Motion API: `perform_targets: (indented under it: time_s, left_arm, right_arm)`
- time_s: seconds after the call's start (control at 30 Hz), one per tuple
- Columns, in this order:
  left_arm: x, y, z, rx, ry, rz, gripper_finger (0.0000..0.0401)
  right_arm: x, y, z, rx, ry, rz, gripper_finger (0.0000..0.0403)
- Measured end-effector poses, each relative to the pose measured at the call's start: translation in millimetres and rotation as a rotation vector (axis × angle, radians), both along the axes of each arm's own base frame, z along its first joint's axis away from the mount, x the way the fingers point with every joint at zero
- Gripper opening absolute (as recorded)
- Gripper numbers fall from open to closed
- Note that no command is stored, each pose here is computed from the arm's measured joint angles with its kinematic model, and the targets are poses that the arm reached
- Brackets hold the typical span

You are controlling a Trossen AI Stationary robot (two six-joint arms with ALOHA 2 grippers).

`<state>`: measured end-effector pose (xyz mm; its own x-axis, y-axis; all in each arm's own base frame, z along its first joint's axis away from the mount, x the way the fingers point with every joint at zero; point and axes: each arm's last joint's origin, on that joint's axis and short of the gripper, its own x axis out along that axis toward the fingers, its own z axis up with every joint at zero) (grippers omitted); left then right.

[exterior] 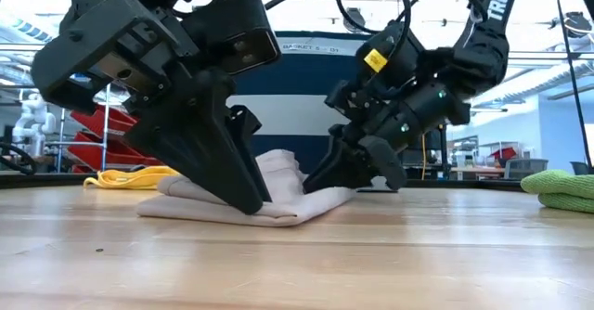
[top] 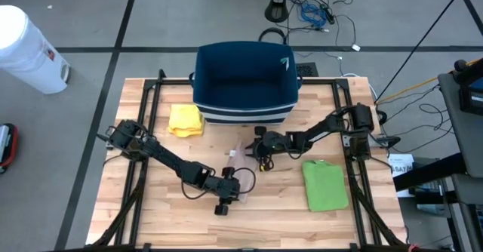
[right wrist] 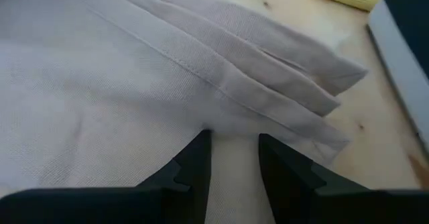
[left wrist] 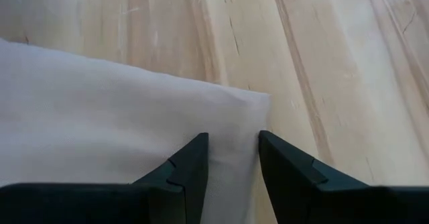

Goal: Fold towel
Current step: Fold the light pink towel

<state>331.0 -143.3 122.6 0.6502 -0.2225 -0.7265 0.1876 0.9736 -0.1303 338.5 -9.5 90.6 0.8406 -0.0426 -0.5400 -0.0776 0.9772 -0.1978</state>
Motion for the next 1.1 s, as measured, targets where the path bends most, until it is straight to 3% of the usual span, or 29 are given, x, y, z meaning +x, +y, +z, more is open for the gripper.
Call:
perform_targets:
  time_s: [0.23, 0.43, 0.67, 0.87, 1.1]
  left_arm:
    - [-6, -10, 11, 0.033, -0.041, -0.048, 0.0137]
    - [-15, -11, 39, 0.064, -0.103, -0.012, 0.0137]
    - [-21, -4, 20, -0.038, 0.128, 0.028, 0.0137]
    - [-21, 7, 9, 0.002, 0.206, 0.068, 0.0137]
    - [-23, 17, 7, 0.115, 0.239, 0.024, 0.0137]
  right_arm:
    - [-7, 7, 36, -0.068, -0.014, 0.036, 0.0111]
    - [-17, 11, 33, -0.074, 0.112, 0.173, 0.0111]
    - [-23, 12, 25, -0.033, 0.207, 0.169, 0.0111]
    - [-27, 23, 22, 0.090, 0.261, 0.133, 0.0111]
    - [-34, 64, 21, 0.287, 0.326, 0.220, 0.0111]
